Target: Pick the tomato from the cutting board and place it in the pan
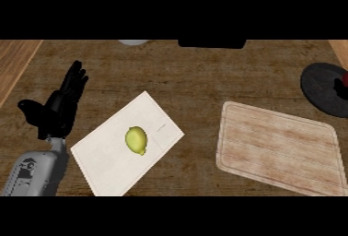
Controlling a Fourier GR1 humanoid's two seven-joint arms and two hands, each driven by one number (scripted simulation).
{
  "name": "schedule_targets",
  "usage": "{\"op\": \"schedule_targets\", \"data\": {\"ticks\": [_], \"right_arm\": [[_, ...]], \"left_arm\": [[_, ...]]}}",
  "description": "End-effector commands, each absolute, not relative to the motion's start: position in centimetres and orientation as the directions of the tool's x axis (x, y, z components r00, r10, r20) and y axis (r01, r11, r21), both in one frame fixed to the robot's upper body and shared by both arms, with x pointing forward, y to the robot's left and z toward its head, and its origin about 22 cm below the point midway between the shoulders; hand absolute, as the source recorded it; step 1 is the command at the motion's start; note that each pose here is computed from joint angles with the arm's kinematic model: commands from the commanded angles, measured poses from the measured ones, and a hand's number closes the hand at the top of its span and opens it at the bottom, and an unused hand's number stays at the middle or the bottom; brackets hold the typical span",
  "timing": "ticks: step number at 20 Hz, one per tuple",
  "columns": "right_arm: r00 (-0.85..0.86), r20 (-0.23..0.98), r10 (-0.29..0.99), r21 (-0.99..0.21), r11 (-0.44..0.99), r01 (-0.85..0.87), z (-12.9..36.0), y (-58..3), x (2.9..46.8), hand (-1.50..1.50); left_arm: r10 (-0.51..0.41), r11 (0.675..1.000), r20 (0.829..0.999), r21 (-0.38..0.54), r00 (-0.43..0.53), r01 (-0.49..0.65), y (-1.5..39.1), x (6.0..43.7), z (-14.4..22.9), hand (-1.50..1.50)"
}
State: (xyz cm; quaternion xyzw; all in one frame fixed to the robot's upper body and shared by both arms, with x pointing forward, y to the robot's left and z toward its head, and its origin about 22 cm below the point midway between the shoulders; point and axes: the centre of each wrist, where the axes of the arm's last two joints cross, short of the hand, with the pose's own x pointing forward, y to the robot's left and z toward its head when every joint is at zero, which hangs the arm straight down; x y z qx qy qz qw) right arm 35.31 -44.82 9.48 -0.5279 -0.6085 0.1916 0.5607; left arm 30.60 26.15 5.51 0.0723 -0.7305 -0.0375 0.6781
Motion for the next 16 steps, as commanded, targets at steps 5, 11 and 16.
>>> {"op": "schedule_targets", "data": {"ticks": [5, 11, 16], "right_arm": [[0.265, 0.472, 0.841, -0.827, 0.318, 0.464, 6.8, -47.8, 34.3, 1.5], [0.269, 0.588, 0.763, -0.784, 0.455, 0.422, 7.0, -48.2, 34.7, 1.5], [0.278, 0.699, 0.659, -0.715, 0.658, 0.238, 5.0, -48.6, 33.4, -1.5]], "left_arm": [[-0.155, 0.988, 0.984, 0.153, -0.087, -0.031, 26.9, 30.2, 5.4, 0.0], [-0.138, 0.99, 0.986, 0.137, -0.098, -0.012, 25.3, 31.2, 6.5, 0.0], [-0.155, 0.988, 0.983, 0.154, -0.098, -0.019, 25.4, 31.3, 5.8, 0.0]]}}
